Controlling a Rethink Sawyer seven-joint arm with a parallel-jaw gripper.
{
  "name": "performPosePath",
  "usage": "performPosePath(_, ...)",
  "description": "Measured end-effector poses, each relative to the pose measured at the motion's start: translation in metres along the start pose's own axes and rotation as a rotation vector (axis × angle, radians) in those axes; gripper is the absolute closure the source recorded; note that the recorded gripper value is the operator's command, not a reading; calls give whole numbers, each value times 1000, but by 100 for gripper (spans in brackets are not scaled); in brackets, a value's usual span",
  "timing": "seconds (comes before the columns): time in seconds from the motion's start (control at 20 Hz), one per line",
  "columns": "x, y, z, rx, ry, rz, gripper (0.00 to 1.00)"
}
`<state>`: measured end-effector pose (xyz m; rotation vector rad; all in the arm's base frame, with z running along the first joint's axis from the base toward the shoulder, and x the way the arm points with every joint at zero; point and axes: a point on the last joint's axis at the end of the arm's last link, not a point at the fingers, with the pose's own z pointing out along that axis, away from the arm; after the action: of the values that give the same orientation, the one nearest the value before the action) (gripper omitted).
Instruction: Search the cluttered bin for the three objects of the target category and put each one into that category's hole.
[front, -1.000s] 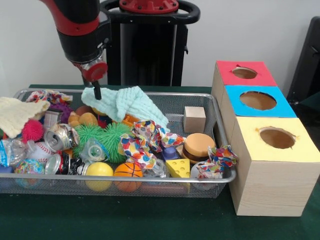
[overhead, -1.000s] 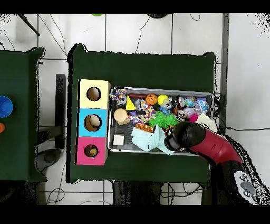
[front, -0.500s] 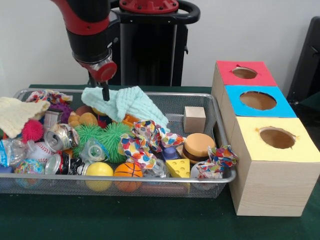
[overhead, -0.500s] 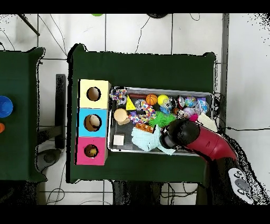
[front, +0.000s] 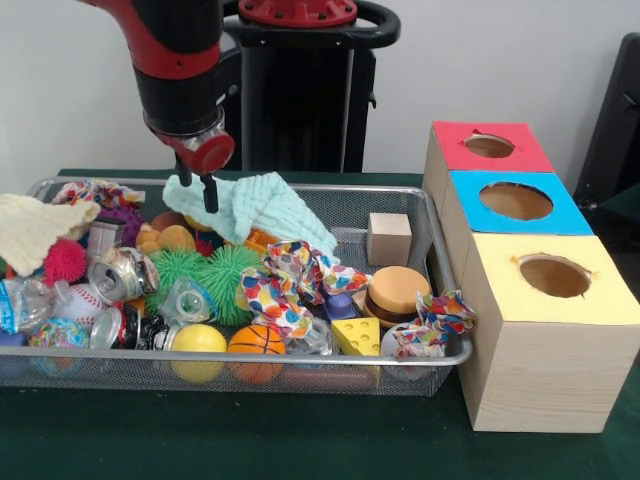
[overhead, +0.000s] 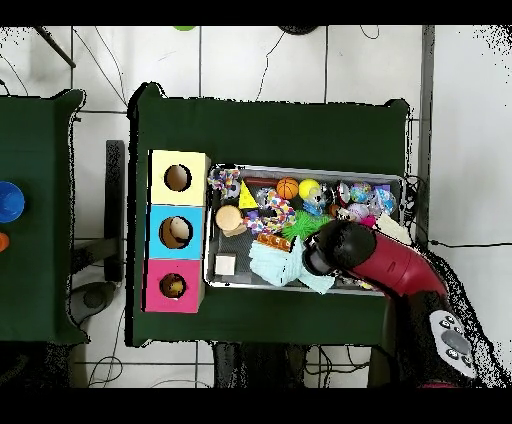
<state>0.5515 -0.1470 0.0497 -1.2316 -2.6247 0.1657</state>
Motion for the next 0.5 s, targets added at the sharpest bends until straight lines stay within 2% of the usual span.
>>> performPosePath(0.25, -6, 13, -1, -3, -66, -27, 0)
performPosePath(0.35, -7, 20, -3, -6, -127, -52, 0)
performPosePath(0.5, -9, 23, -4, -12, -174, -65, 0)
